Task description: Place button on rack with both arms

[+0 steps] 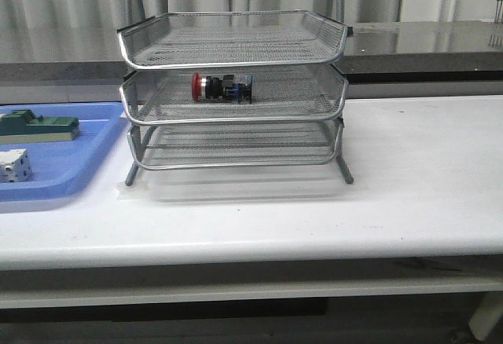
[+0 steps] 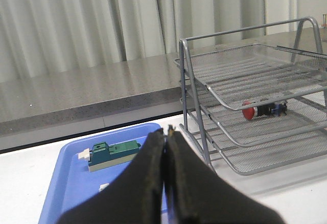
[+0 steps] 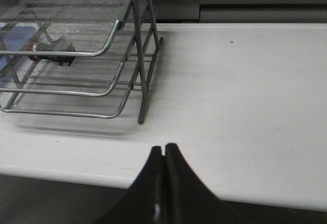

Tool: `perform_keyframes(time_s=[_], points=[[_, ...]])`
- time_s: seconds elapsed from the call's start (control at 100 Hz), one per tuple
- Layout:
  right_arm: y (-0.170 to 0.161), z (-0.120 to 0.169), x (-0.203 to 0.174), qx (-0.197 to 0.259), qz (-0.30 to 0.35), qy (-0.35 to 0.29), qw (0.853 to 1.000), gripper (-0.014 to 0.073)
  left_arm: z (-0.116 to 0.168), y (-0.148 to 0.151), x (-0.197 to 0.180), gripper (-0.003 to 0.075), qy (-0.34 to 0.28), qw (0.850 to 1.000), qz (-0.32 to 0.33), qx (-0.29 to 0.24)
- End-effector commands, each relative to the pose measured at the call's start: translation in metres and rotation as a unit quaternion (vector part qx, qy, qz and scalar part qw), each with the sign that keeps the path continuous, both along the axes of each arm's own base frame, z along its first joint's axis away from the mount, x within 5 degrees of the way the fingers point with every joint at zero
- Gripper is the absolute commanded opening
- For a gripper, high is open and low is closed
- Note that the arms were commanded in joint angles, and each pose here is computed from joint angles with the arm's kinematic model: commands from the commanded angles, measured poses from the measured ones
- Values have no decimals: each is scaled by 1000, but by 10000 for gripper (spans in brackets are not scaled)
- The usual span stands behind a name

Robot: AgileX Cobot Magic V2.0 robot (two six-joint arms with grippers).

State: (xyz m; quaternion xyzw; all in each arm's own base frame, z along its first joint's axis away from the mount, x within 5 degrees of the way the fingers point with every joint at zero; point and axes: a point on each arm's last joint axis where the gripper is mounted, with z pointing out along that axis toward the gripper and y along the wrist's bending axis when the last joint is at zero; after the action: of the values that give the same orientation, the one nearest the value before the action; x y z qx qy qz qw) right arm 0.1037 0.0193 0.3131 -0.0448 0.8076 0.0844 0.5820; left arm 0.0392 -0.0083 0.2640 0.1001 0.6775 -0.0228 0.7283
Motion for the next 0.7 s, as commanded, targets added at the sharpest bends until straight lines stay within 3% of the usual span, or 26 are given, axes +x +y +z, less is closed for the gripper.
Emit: perform_keyframes(time_s=[0.0,0.69], points=[[-2,16,-4,5,-9,-58,998,-57,17,1,-3,-21,-53,998,5,-16],[-2,16,-5,6,-9,-60,998,-57,17,1,-3,-21,-53,998,5,-16]])
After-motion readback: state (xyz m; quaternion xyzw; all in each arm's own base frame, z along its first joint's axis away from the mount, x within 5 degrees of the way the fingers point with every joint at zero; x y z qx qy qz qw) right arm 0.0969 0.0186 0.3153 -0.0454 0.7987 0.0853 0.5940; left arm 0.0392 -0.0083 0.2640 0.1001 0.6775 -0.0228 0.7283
